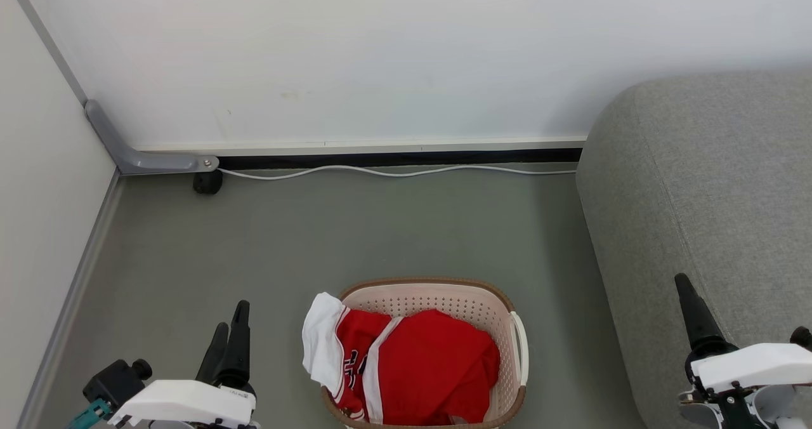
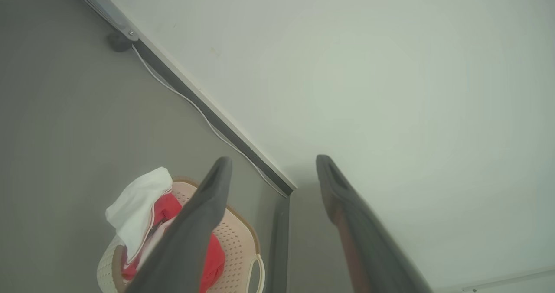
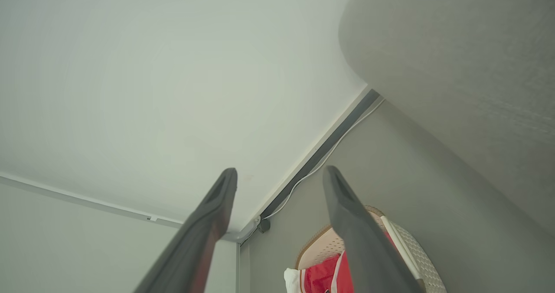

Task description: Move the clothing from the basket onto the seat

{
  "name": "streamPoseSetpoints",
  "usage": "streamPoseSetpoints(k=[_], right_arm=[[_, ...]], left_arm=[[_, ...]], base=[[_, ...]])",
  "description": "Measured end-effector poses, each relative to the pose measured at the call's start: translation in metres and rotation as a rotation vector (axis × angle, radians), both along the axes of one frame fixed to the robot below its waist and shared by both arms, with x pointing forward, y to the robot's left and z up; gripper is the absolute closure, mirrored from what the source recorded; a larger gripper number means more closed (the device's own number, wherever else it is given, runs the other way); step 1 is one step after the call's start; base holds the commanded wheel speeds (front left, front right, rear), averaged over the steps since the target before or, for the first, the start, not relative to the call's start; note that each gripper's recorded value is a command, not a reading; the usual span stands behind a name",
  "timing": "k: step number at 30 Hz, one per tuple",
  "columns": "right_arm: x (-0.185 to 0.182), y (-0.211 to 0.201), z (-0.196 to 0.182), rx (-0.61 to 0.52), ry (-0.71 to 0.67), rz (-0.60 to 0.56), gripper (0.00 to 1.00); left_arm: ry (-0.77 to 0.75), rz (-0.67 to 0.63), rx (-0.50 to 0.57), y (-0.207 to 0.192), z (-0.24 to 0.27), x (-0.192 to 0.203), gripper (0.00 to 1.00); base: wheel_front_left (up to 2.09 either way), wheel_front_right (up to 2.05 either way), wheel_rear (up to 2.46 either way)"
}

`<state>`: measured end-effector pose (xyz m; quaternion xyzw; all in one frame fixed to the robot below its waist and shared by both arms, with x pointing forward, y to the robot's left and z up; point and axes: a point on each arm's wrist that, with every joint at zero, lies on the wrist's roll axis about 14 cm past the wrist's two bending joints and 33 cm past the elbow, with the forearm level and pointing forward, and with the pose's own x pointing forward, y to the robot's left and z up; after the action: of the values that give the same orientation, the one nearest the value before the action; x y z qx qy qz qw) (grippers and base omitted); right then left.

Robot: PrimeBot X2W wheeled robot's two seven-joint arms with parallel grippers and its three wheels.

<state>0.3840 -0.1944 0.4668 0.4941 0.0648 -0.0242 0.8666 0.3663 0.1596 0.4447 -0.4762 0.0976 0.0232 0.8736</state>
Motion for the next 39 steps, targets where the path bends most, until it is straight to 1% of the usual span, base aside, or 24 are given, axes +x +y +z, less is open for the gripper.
streamPoseSetpoints(k=[3,4,7,8,9,12,26,39], right_arm=[[0.001,-0.002,0.001,-0.056,-0.005,0.008,0.0],[0.001,-0.002,0.001,-0.056,-0.005,0.008,0.0],[0.005,-0.002,0.005,-0.136,-0.02,0.025,0.0],[0.005,-0.002,0.005,-0.136,-0.02,0.025,0.0],[0.005,-0.001,0.004,-0.155,-0.017,0.03,0.0],[0.006,-0.001,0.006,-0.192,-0.027,0.036,0.0],[0.015,-0.002,0.013,-0.419,-0.064,0.078,0.0],[0.021,0.007,0.014,-0.61,-0.096,0.151,0.0]], left_arm=[[-0.007,-0.02,0.054,-0.003,0.001,0.002,0.0],[-0.007,-0.02,0.054,-0.003,0.001,0.002,0.0],[-0.026,-0.043,0.116,-0.007,0.005,0.006,0.0],[-0.026,-0.043,0.116,-0.007,0.005,0.006,0.0],[-0.025,-0.051,0.148,-0.008,0.004,0.006,0.0],[-0.023,-0.062,0.189,-0.01,0.002,0.006,0.0],[-0.05,-0.104,0.394,-0.016,0.006,0.014,0.0],[-0.086,-0.13,0.574,-0.019,0.012,0.018,0.0]], base=[[0.0,0.0,0.0],[0.0,0.0,0.0],[0.0,0.0,0.0],[0.0,0.0,0.0],[0.0,0.0,0.0],[0.0,0.0,0.0],[0.0,0.0,0.0],[0.0,0.0,0.0]])
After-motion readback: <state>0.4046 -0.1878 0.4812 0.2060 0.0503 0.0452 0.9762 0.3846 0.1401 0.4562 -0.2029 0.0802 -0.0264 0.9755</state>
